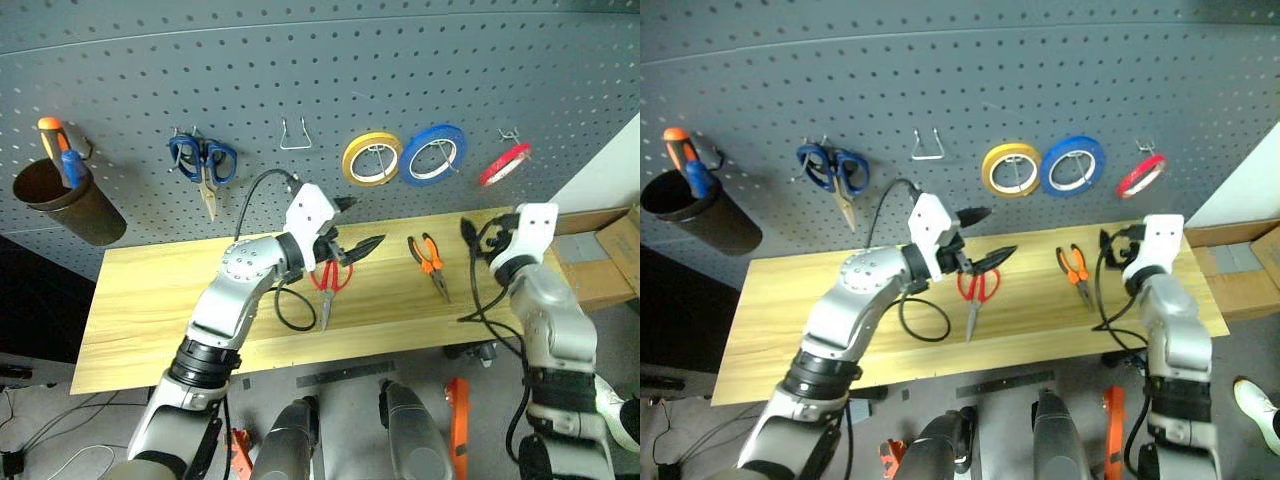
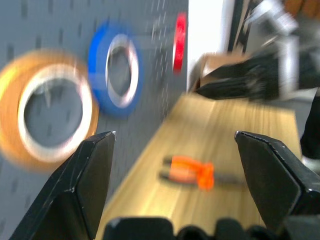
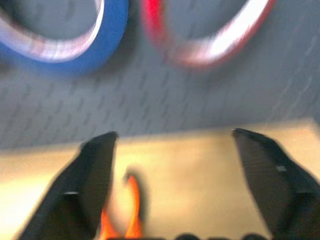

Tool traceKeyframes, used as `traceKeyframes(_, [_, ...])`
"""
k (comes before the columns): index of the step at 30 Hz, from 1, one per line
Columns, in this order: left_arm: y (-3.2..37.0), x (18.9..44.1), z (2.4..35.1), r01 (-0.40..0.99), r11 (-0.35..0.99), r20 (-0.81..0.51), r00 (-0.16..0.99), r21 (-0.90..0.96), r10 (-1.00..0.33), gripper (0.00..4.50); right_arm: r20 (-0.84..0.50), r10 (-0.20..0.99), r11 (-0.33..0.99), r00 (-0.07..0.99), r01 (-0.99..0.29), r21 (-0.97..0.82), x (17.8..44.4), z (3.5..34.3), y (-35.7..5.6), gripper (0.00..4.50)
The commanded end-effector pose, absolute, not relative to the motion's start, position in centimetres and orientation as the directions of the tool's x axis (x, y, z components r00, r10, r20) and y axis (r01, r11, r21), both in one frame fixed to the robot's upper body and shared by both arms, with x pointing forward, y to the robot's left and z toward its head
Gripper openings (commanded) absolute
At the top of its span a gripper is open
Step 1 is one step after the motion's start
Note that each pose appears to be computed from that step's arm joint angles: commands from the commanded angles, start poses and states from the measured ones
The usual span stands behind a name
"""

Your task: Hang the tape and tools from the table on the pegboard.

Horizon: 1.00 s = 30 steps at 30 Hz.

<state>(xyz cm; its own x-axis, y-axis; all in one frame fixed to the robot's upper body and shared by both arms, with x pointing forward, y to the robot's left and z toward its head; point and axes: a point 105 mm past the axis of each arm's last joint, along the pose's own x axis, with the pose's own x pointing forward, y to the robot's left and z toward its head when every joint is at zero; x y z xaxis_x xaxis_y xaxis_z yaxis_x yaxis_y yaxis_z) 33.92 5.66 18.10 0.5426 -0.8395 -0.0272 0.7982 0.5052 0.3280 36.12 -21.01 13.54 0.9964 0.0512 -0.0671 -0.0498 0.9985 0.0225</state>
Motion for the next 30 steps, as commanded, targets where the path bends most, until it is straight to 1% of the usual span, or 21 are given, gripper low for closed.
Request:
traceKeyframes(1, [8.1,33.7,16.6,0.819,0.466,-0.131,0.530,0.336,-0.838,4.12,-0.133,0.077,0.997,0.988,-0.073,0.034,34.3,13.3,-18.1,4.45])
traceKeyframes(4, [9.6,34.0,15.6,0.828,0.444,-0.201,0.527,0.343,-0.826,4.12,-0.236,0.071,0.997,0.969,-0.064,0.037,33.8,11.9,-16.8,4.45])
traceKeyframes(7, [10.6,34.4,15.2,0.829,0.429,-0.243,0.527,0.359,-0.814,4.12,-0.321,0.105,0.994,0.941,-0.094,0.050,34.2,10.6,-15.2,4.45])
traceKeyframes(11, [10.9,34.7,14.8,0.835,0.405,-0.274,0.516,0.373,-0.812,4.12,-0.401,0.099,0.991,0.911,-0.126,-0.041,36.3,8.8,-14.9,4.45])
traceKeyframes(21, [10.2,34.0,14.5,0.850,0.373,-0.288,0.488,0.373,-0.824,4.12,-0.434,0.106,0.977,0.895,-0.175,-0.124,40.7,7.2,-14.6,4.45])
traceKeyframes(30, [10.2,33.8,14.3,0.850,0.371,-0.293,0.488,0.374,-0.822,4.12,-0.501,0.050,0.980,0.864,-0.138,-0.141,42.7,5.3,-16.6,4.45])
